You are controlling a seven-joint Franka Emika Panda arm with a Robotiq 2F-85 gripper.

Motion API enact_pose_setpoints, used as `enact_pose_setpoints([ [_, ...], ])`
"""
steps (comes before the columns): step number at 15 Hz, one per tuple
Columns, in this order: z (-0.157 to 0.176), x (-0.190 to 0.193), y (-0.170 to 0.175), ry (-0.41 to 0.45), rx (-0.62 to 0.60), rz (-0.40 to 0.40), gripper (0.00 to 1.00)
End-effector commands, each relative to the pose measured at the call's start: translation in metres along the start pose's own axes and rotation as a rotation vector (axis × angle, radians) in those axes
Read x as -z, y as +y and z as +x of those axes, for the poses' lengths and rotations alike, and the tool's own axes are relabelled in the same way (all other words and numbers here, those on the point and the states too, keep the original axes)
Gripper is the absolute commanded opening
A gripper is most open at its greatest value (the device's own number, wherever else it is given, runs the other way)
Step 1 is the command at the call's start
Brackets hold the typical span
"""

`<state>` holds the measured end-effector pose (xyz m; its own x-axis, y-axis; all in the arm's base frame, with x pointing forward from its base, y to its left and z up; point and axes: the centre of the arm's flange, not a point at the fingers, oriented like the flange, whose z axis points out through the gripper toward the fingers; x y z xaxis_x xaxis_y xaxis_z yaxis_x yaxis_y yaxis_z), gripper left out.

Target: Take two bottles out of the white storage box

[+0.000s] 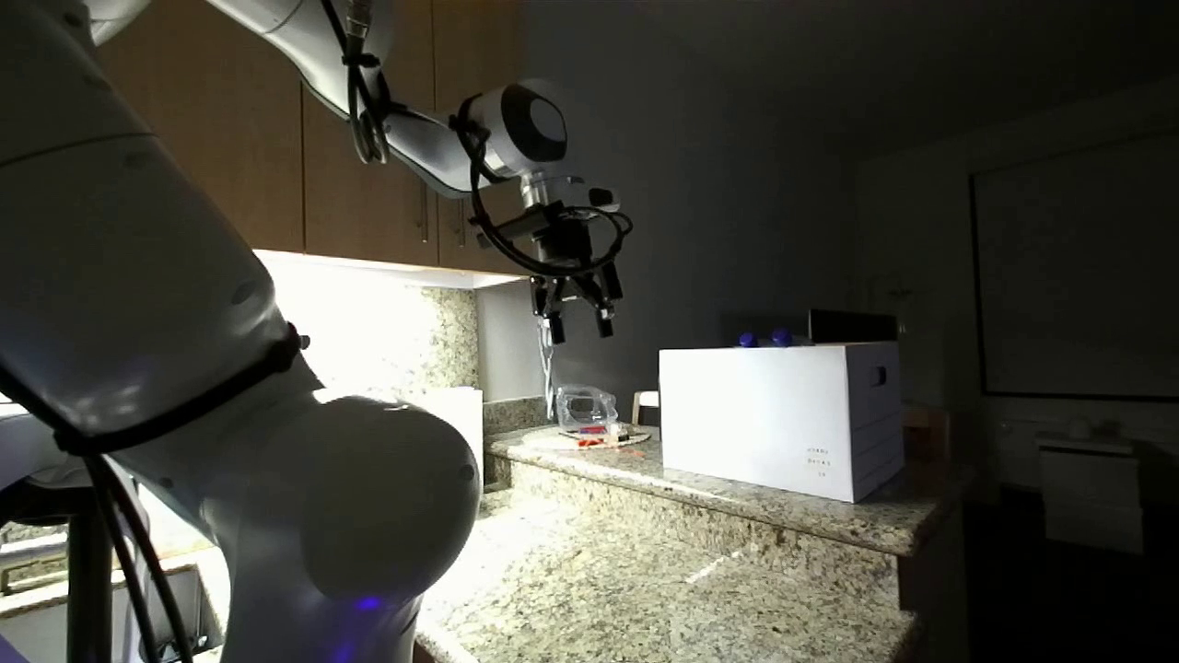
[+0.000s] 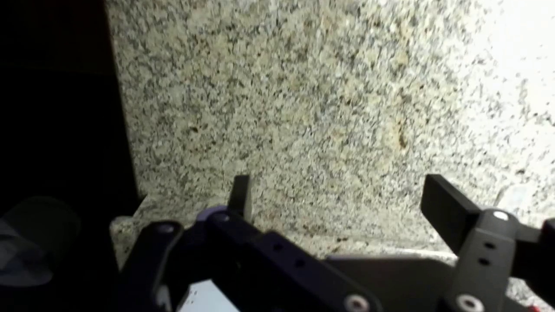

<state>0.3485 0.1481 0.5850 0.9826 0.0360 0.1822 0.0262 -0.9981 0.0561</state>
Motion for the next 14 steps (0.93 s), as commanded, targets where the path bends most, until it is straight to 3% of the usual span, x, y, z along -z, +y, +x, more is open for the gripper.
enact_pose_setpoints([
  [1,0.004,-0.007,0.005,0.181,-0.046,-0.068,1.00],
  [3,0.009,-0.006,0.006,0.279,-0.035,-0.103,1.00],
  [4,0.076,0.010,-0.041,0.322,-0.026,-0.132,1.00],
  [5,0.083,0.011,-0.046,0.386,-0.033,-0.139,1.00],
  [6,0.035,0.011,-0.016,0.323,-0.008,-0.090,1.00],
  [8,0.044,0.008,-0.028,0.326,0.003,-0.089,1.00],
  [14,0.048,0.013,-0.019,0.343,-0.014,-0.081,1.00],
])
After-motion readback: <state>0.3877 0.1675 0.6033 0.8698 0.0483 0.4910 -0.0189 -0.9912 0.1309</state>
